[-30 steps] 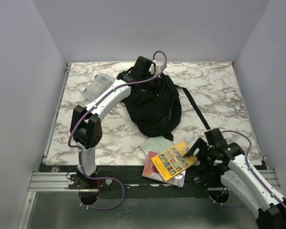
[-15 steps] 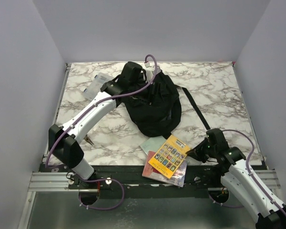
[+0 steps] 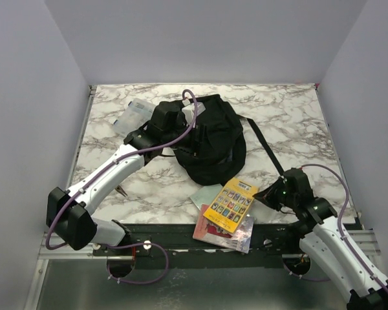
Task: Pack the student bag
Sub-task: Pick up the book from the center of the board.
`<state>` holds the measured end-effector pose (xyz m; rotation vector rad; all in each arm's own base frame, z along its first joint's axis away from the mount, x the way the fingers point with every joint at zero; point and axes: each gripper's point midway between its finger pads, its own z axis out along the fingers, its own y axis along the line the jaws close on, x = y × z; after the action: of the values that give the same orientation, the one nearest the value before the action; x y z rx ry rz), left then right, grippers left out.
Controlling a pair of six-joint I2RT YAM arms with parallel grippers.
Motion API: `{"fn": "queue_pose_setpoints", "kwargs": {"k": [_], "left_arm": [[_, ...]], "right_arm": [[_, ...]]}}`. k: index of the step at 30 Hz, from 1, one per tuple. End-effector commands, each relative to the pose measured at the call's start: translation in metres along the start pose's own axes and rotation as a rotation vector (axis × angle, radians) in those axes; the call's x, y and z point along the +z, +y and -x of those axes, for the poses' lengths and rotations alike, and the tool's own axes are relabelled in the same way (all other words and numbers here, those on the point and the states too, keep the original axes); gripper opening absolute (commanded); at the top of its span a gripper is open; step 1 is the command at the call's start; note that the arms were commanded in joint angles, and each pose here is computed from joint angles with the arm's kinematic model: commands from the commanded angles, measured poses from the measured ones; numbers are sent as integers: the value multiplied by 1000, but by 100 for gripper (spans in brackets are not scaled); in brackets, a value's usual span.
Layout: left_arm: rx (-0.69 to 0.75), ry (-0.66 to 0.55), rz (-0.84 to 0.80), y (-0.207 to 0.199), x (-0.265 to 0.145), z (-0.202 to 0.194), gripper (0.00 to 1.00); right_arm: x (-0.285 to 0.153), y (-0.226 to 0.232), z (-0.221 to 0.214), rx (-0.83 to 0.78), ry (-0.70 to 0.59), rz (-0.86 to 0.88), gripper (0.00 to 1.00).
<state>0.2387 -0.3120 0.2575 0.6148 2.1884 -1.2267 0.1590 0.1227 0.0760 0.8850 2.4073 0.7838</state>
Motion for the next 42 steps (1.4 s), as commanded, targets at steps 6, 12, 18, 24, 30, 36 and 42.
{"fn": "queue_pose_setpoints", "kwargs": {"k": [6, 12, 18, 24, 30, 36, 42], "left_arm": [[-7, -74, -57, -14, -5, 8, 66], [-12, -61, -99, -22, -9, 2, 66], [-18, -66, -114, -27, -15, -3, 67], [-28, -75, -107, -27, -17, -5, 67], [-145, -98, -277, -45, -24, 4, 68], [-225, -167, -206, -19, -30, 13, 69], [-301, -208, -201, -8, -31, 11, 72]], "right_arm": [[14, -19, -16, -17, 93, -74, 56], [28, -3, -24, 83, 92, 120, 72], [43, 0, -31, 133, 121, 199, 62], [45, 1, -15, 50, 41, 169, 21], [17, 55, 7, -191, -8, 284, 0], [-32, 104, 1, -406, 73, 413, 0], [-84, 158, -3, -510, 123, 594, 0]]}}
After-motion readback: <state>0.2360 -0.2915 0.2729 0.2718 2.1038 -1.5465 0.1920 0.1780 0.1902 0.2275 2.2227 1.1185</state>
